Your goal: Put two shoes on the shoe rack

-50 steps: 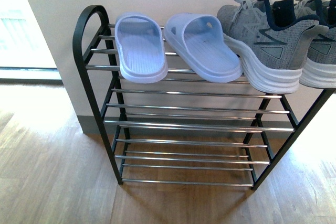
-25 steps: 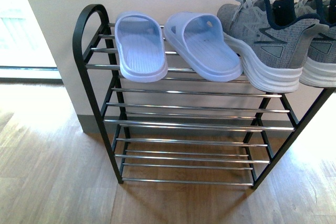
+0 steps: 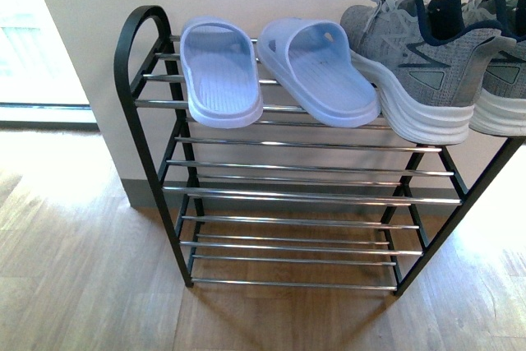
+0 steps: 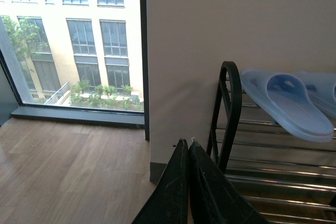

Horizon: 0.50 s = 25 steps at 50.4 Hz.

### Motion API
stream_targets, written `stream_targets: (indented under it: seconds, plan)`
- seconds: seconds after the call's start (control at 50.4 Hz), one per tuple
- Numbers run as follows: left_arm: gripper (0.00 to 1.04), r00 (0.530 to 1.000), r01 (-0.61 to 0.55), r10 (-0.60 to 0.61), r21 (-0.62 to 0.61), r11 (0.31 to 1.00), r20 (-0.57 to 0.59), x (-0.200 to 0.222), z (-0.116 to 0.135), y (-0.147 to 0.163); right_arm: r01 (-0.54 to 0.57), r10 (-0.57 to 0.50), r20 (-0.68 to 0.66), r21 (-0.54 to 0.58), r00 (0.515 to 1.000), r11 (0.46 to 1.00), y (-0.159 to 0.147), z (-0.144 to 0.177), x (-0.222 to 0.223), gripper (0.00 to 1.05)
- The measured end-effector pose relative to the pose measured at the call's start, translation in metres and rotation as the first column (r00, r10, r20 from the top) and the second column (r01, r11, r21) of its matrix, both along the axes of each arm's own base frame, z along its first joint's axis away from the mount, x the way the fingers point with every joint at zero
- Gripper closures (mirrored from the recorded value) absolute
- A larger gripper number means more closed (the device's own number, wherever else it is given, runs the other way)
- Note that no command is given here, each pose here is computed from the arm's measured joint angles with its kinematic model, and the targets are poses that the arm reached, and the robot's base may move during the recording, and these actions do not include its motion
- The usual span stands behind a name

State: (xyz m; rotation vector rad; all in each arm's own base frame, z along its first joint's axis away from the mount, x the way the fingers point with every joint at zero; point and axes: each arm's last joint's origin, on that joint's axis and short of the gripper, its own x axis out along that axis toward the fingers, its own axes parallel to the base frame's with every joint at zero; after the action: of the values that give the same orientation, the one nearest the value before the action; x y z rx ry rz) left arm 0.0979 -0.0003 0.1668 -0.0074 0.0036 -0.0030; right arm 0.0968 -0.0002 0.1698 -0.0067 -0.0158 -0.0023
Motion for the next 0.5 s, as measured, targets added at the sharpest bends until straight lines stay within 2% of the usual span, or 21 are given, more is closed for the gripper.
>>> stream_targets:
  seconds: [0.159, 0.278, 0.496]
  plan:
    - [1.04, 1.0, 0.0, 0.0, 0.0, 1.0, 0.0, 0.0, 0.0, 0.0, 0.0, 0.0, 0.0, 0.0, 1.0, 1.0, 0.0, 0.0, 0.0, 0.09]
    - [0.77, 1.0, 0.0, 0.0, 0.0, 1.0, 0.0, 0.0, 0.0, 0.0, 0.0, 0.0, 0.0, 0.0, 1.0, 1.0, 0.0, 0.0, 0.0, 0.09]
    - [0.39, 1.0, 0.0, 0.0, 0.0, 1.0, 0.0, 0.0, 0.0, 0.0, 0.0, 0.0, 0.0, 0.0, 1.0, 1.0, 0.0, 0.0, 0.0, 0.09]
